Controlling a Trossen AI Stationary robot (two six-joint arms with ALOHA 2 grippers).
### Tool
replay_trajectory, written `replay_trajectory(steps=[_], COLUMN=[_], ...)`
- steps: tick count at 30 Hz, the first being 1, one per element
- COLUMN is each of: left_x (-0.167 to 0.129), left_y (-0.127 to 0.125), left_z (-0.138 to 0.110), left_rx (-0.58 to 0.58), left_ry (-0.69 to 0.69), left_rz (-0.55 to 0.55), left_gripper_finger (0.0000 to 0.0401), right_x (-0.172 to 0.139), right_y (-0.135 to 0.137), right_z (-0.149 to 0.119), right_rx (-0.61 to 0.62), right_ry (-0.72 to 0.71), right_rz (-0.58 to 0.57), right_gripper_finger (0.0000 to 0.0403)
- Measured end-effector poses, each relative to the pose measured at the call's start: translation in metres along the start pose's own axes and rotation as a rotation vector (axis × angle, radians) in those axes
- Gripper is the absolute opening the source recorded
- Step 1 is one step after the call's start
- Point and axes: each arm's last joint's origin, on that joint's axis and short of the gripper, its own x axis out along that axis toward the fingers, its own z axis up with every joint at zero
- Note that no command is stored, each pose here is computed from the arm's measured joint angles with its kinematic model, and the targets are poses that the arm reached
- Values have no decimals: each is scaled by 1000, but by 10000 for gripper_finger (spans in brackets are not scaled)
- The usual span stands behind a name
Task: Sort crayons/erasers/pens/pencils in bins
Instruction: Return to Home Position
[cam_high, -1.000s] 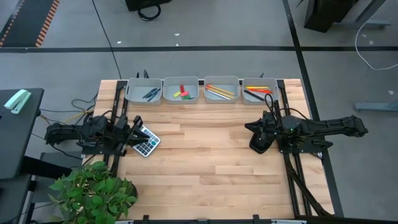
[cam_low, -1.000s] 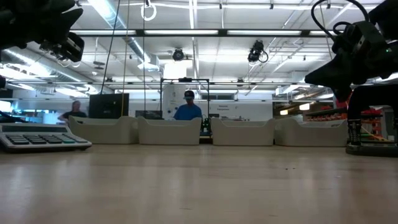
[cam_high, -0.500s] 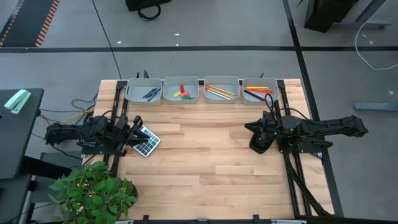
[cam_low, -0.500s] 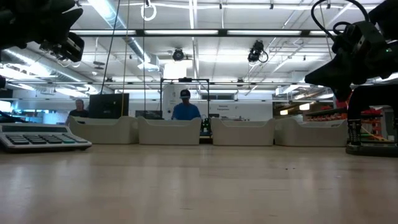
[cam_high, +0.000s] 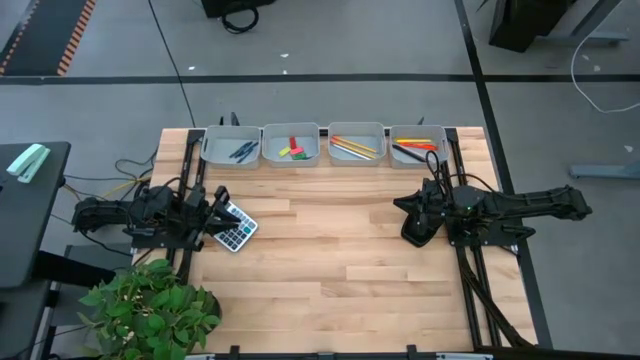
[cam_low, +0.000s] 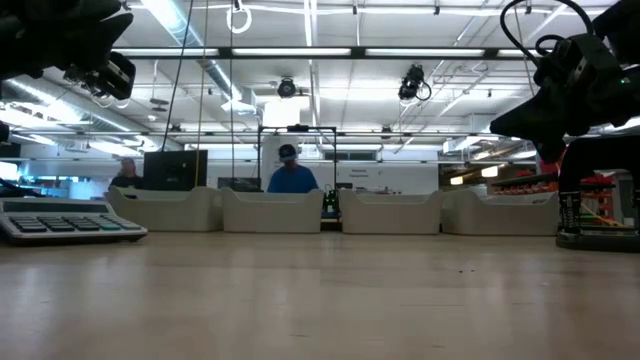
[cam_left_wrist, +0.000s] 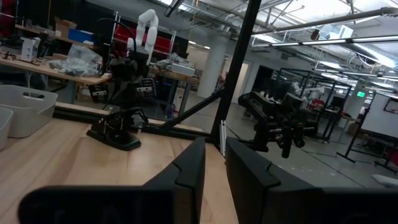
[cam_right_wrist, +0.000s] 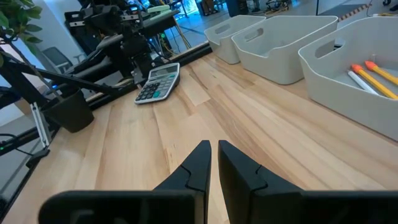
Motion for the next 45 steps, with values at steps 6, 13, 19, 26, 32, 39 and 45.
replay_trajectory(steps=[6, 13, 19, 26, 32, 39, 45], left_x=[0, 0, 0, 0, 0, 0, 0], left_y=[0, 0, 0, 0, 0, 0, 0], left_z=[0, 0, 0, 0, 0, 0, 0], left_rx=[0, 0, 0, 0, -1, 0, 0], left_ry=[0, 0, 0, 0, 0, 0, 0], left_rz=[0, 0, 0, 0, 0, 0, -1], left_gripper_finger=[78, 70, 73, 77, 69, 75, 76], right_x=[0, 0, 0, 0, 0, 0, 0], right_y=[0, 0, 0, 0, 0, 0, 0], right_z=[0, 0, 0, 0, 0, 0, 0], right_rx=[0, 0, 0, 0, 0, 0, 0], right_ry=[0, 0, 0, 0, 0, 0, 0], right_rz=[0, 0, 0, 0, 0, 0, 0], right_gripper_finger=[38, 38, 38, 38, 38, 38, 38])
